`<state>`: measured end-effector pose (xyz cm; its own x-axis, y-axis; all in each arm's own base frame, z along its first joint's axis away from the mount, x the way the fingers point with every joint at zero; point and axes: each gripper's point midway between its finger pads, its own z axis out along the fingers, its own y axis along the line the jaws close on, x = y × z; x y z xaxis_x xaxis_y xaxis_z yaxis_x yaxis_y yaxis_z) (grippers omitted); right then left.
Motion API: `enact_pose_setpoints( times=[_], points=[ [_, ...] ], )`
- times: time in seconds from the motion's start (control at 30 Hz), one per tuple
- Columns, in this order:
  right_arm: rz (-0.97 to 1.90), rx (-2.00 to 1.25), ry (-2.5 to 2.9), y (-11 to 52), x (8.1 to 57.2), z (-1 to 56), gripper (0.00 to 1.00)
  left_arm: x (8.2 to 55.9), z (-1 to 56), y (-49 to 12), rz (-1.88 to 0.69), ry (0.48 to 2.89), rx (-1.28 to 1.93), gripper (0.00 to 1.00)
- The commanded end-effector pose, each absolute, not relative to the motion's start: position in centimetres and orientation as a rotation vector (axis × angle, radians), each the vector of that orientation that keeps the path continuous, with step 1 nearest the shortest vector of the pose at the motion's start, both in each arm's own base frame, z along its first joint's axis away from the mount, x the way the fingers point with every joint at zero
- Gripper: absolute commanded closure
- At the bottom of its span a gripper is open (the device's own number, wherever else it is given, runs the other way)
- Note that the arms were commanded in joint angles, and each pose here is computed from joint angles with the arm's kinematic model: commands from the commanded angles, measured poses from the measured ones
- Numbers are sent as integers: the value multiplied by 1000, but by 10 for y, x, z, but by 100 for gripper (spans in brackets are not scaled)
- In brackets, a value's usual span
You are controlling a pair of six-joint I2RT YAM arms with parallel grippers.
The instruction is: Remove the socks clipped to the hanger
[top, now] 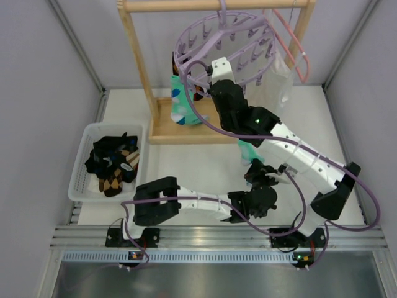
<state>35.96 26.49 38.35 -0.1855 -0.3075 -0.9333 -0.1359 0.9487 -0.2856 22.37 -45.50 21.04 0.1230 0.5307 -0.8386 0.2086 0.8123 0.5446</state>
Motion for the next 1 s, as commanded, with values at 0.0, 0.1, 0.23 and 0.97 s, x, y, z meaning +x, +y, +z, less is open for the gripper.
enact_pose_setpoints(
  times=[0.0, 0.1, 0.23, 0.97],
  points=[
    [-54, -251, 1690, 260, 353, 415, 95, 218, 223, -438, 160, 1475, 544, 100],
    [-28, -248, 1692, 257, 352, 415, 93, 223, 215, -418, 166, 1504, 492, 100],
    [20, -253, 1713, 251, 353, 407, 87, 233, 232, -369, 182, 1528, 379, 100],
    [371, -141, 1593, 178, 278, 433, 4, 299, 328, -148, 252, 1708, -46, 100]
  ],
)
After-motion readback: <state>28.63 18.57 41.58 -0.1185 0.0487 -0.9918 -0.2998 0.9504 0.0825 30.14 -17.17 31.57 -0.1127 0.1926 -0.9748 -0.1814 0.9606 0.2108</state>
